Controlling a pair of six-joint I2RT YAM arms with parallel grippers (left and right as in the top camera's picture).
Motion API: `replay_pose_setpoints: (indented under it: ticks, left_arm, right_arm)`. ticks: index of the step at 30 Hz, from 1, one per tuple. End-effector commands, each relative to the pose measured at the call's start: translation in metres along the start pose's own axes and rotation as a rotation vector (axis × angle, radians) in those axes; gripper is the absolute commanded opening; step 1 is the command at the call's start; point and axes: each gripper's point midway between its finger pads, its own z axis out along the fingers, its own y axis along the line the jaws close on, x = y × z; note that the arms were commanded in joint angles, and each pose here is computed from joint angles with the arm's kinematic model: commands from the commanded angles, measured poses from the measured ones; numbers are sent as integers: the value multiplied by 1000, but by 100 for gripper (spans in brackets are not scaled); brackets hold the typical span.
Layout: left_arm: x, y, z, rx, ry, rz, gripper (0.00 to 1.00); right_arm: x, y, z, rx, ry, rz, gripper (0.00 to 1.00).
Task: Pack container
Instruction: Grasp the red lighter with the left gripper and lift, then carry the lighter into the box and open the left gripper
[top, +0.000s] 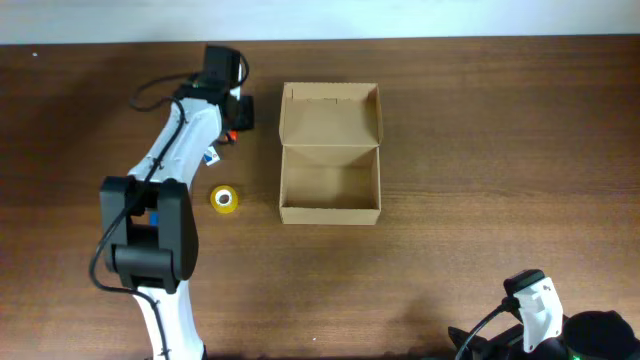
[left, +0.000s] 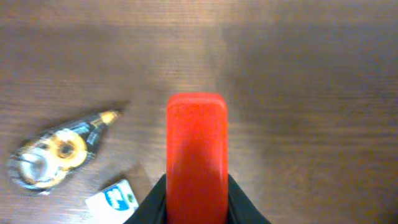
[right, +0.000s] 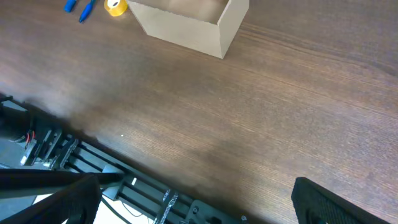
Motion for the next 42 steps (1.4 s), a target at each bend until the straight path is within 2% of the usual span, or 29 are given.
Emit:
replay_pose_setpoints:
  ticks: [1,8,15,20,23,32,42]
  left_arm:
    - [-31,4,-39,-10,-73,1,2]
    - [-44,-28,-120,75,-178,40,2]
    - [-5,-86,-161,206,-98,126,2]
    - [23,-123,-156,236,-43,108,2]
    - [41,-132,-148,184,-16,86,2]
    - [103,-166,-117,177,65,151,2]
    - [110,-163,-98,95,9,121,2]
  right_arm:
    - [1,1,0,-8,2,-11,99]
    - [1,1,0,-8,2,-11,99]
    - [1,1,0,-8,2,-11,99]
    - [1,1,0,-8,2,-11,99]
    - [1,1,0,-8,2,-11,99]
    - [1,1,0,-8,2,-11,99]
    - [1,1,0,-8,2,-11,99]
